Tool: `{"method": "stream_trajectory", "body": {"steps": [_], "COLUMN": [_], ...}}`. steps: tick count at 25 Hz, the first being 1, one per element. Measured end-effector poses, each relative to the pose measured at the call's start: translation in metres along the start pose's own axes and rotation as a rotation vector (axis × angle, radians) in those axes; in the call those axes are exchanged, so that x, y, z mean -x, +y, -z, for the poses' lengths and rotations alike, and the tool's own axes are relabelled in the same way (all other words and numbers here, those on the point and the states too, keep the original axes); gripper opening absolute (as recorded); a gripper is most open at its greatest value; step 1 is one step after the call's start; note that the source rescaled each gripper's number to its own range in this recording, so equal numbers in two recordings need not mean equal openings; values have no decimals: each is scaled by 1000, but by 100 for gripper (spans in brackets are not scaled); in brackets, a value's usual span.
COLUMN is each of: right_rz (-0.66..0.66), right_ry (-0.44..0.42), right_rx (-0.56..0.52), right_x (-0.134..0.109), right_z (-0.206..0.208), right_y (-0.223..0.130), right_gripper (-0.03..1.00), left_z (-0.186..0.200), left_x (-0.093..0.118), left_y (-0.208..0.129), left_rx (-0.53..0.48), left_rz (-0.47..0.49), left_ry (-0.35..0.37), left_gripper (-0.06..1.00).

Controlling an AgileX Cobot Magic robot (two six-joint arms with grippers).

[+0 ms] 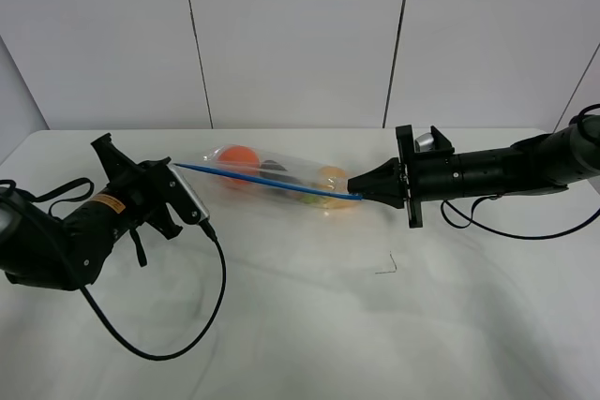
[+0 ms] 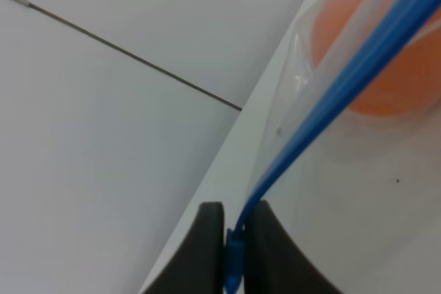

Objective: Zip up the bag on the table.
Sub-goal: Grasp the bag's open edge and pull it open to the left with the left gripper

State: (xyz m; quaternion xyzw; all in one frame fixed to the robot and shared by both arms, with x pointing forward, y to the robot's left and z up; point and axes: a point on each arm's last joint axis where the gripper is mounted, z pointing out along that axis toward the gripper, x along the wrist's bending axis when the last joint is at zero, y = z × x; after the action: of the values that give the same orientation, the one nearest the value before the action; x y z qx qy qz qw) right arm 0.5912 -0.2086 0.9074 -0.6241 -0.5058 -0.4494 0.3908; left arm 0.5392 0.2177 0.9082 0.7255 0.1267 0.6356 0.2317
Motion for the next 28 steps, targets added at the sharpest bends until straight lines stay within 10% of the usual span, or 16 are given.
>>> {"method": "stream_trajectory", "body": {"steps": [16, 23, 28], "right_rz": [0, 2, 2], "right_ry": [0, -4, -4], "right_rx": [0, -5, -4], "right_x": [0, 0, 0], "right_z": [0, 0, 0], "right_y": [0, 0, 0], "right_gripper": [0, 0, 0], "left_z": [0, 0, 2], "left_x": [-1, -6, -9], "left_y": [-3, -11, -18], "left_rx": [-29, -85, -153], "left_rz": [72, 311, 426], "left_ry": [16, 62, 120], "left_gripper": [3, 81, 98]}}
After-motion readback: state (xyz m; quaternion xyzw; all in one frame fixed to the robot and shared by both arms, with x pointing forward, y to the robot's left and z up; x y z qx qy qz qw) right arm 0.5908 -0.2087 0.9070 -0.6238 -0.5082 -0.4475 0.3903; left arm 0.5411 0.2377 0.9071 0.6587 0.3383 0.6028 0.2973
